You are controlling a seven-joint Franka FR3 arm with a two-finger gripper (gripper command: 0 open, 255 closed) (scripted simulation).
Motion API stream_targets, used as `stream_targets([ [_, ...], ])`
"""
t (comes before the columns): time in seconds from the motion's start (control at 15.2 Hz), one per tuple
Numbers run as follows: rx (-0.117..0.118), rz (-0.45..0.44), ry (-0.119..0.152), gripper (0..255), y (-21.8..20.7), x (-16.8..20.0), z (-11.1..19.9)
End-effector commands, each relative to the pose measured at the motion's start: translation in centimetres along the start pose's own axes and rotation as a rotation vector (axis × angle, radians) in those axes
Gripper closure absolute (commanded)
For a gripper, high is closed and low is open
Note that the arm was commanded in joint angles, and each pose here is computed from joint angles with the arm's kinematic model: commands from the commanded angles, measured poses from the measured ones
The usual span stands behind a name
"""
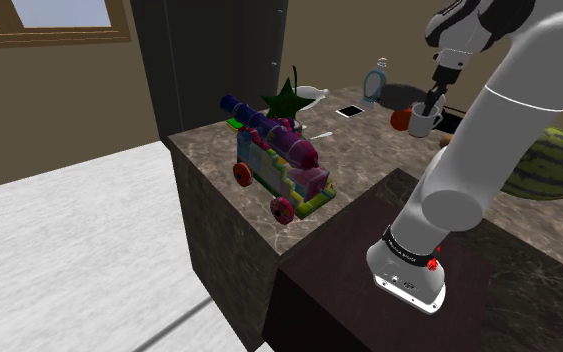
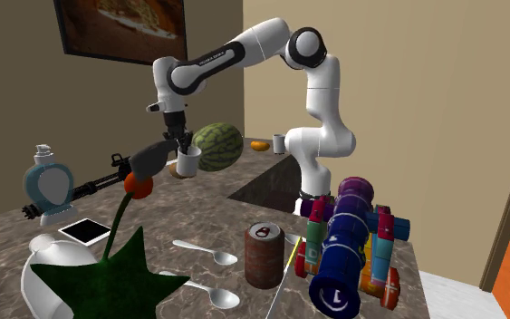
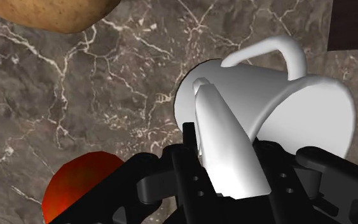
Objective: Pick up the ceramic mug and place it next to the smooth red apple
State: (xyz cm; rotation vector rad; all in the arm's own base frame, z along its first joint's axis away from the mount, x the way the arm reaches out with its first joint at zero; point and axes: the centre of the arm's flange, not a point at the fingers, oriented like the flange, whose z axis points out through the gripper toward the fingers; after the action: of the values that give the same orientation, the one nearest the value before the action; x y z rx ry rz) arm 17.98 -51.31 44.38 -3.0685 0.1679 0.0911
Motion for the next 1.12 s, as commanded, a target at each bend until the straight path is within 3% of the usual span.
stream_targets([
  [0.0, -0.001, 0.001, 0.001, 255, 0.1, 0.1, 1.1],
  [0.86, -0.001, 0.001, 0.001, 255, 0.5, 0.5, 8.0],
  [1.06, -0.001, 0.001, 0.001, 255, 0.6, 0.5, 8.3],
])
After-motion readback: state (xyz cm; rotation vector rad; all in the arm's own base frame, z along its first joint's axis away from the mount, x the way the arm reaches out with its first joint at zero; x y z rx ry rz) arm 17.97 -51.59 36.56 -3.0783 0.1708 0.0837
